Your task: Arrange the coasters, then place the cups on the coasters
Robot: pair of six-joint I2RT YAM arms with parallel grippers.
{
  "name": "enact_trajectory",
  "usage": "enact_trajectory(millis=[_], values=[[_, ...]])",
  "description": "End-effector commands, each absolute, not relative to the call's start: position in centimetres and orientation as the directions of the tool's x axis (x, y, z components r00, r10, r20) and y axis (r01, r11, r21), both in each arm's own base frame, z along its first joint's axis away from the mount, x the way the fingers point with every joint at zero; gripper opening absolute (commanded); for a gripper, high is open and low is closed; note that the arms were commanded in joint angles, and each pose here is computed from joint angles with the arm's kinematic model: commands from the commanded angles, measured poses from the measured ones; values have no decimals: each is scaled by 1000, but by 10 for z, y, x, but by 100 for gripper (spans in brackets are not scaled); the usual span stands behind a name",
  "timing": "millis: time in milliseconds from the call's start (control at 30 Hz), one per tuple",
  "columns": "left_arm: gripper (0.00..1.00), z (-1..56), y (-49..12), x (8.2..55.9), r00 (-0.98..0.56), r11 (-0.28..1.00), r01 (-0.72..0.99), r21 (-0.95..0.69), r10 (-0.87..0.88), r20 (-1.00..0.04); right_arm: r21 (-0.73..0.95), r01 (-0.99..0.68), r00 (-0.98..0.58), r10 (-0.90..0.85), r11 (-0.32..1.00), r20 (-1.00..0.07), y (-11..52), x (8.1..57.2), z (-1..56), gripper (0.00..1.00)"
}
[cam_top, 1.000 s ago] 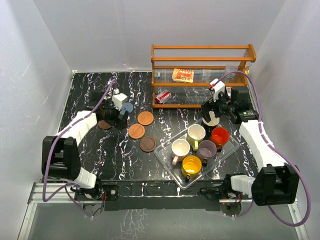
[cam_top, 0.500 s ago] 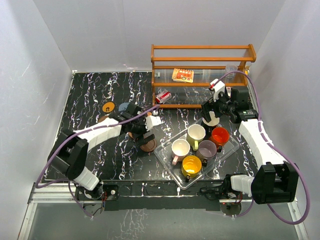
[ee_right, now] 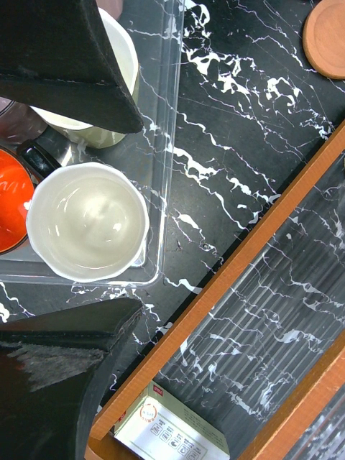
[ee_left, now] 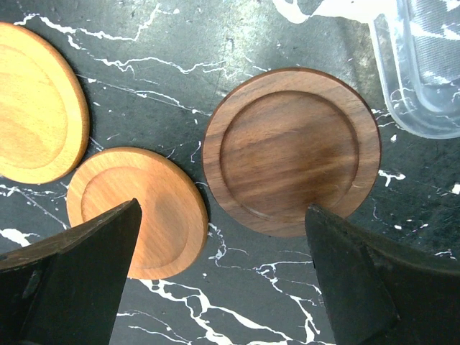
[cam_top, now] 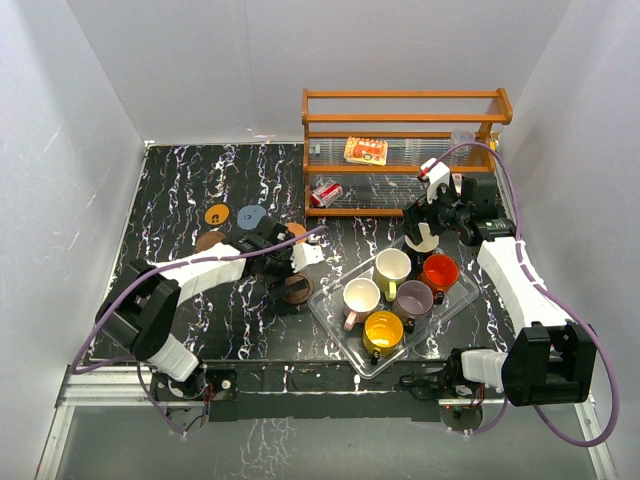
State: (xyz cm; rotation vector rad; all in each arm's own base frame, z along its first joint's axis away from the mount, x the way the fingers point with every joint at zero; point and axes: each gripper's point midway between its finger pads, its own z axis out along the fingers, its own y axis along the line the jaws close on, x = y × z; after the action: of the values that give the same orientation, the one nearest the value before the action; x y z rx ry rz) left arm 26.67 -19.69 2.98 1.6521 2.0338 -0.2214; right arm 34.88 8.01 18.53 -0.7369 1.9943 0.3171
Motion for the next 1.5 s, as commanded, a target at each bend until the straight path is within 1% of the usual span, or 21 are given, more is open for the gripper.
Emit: enact_trajectory(millis=[0, 200, 300, 467, 567, 733, 833, 1100, 1467], values=[[97, 15, -155, 242, -161, 238, 950, 203, 927, -338, -108, -609, -326, -373, 786, -869, 78, 355, 196, 98], [99, 16, -127, 231, -219, 300, 922, 242, 925, -312, -109, -611, -324, -374, 784, -869, 79, 355, 196, 98], [99, 18, -107, 233, -286, 372, 893, 255, 904, -317, -113, -610, -319, -374, 784, -871, 78, 355, 197, 98], [99, 17, -64, 249, -414, 506, 815, 282, 849, -327, -112, -612, -317, -373, 783, -872, 79, 354, 198, 98], [99, 15, -44, 262, -461, 553, 767, 325, 827, -322, -112, -613, -315, -372, 782, -873, 79, 354, 199, 98], [99, 7, -19, 286, -544, 614, 698, 369, 789, -285, -114, -612, -314, -373, 783, -873, 79, 354, 199, 98], [99, 8, -20, 300, -560, 636, 683, 359, 772, -301, -116, -610, -316, -375, 784, -872, 78, 354, 198, 98], [99, 11, -40, 332, -543, 652, 689, 316, 753, -371, -114, -608, -325, -377, 786, -867, 77, 355, 195, 98], [99, 3, -62, 352, -531, 650, 716, 255, 744, -405, -113, -608, -332, -381, 786, -863, 77, 356, 191, 98]])
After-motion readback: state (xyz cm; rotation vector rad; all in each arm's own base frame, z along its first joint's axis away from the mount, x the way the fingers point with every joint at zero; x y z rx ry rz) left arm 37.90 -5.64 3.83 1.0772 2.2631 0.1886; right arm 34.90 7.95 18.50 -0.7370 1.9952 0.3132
